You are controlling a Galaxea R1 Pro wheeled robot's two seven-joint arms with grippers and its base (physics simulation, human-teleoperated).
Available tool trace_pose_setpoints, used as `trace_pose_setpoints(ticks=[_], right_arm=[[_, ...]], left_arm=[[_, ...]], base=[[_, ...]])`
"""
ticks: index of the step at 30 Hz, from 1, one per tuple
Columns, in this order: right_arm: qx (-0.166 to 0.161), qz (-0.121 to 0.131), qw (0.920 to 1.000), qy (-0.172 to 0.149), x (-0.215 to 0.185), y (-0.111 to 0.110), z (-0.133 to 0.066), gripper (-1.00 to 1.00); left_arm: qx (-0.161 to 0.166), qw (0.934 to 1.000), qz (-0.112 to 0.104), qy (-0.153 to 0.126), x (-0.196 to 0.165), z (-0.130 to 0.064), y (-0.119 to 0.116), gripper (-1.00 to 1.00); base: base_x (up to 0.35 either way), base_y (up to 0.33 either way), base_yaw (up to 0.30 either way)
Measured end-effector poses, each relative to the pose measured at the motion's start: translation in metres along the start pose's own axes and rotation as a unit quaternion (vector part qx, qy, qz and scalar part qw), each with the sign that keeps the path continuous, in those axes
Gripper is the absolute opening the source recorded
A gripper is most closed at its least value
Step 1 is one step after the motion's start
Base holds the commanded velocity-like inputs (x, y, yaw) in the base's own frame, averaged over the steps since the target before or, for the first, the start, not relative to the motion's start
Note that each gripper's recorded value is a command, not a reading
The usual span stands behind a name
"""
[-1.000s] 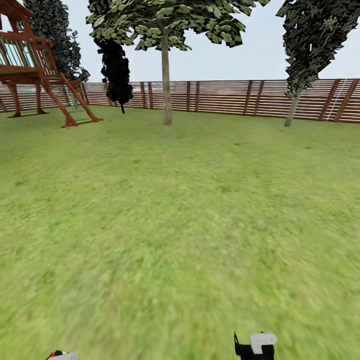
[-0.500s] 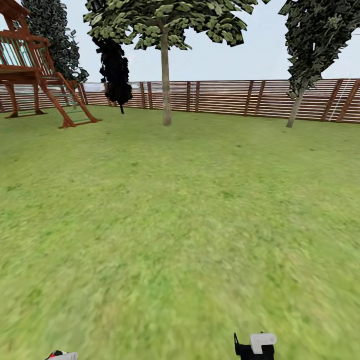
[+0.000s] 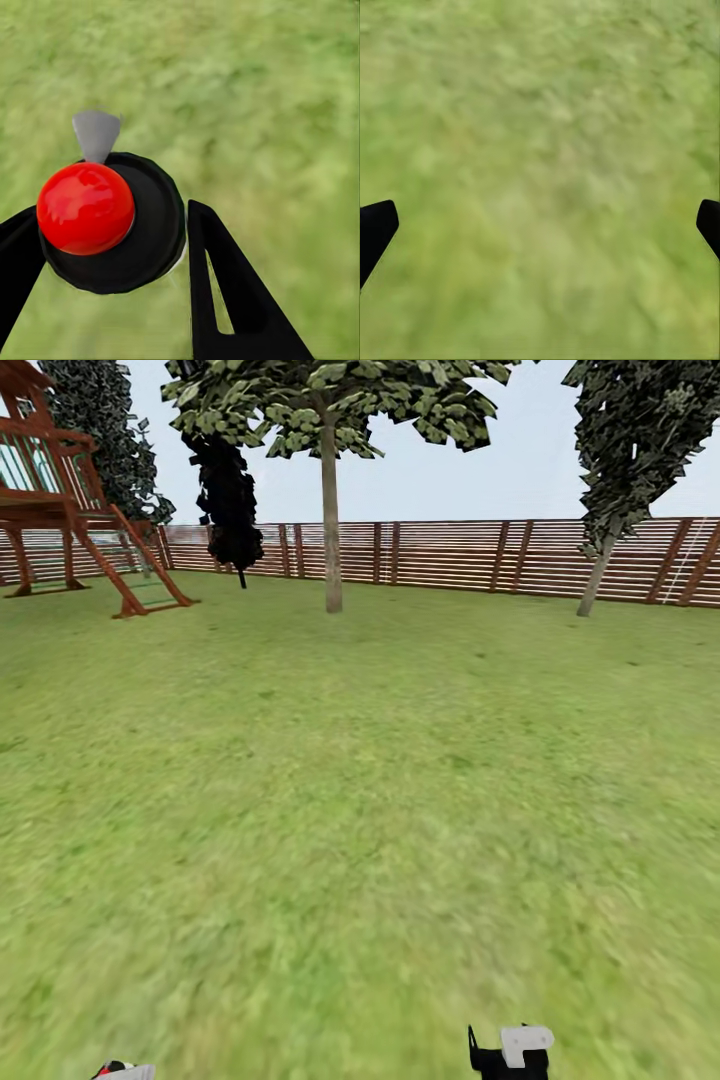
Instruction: In the garden, pick up the pesticide atomizer on the floor and spray pesticide onto both trees until each tree trunk is fully covered.
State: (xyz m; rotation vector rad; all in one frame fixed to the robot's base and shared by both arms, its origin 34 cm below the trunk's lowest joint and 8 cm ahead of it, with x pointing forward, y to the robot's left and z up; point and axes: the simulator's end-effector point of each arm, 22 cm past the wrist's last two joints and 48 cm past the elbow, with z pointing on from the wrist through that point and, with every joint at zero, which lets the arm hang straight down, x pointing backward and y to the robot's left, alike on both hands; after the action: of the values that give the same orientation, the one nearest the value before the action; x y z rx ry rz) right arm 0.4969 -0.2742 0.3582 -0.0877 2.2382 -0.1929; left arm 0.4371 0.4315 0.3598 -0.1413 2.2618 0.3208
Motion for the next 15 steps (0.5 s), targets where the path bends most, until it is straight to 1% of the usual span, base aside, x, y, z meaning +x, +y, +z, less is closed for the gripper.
trace_pose_setpoints(ticks=[15], right_arm=[[0.0, 0.0, 1.0, 0.0, 0.0, 0.0, 0.0, 1.0]], left_arm=[[0.001, 1.0, 0.0, 0.0, 0.0001, 0.0, -0.0006, -1.0]], base=[[0.34, 0.0, 0.0]])
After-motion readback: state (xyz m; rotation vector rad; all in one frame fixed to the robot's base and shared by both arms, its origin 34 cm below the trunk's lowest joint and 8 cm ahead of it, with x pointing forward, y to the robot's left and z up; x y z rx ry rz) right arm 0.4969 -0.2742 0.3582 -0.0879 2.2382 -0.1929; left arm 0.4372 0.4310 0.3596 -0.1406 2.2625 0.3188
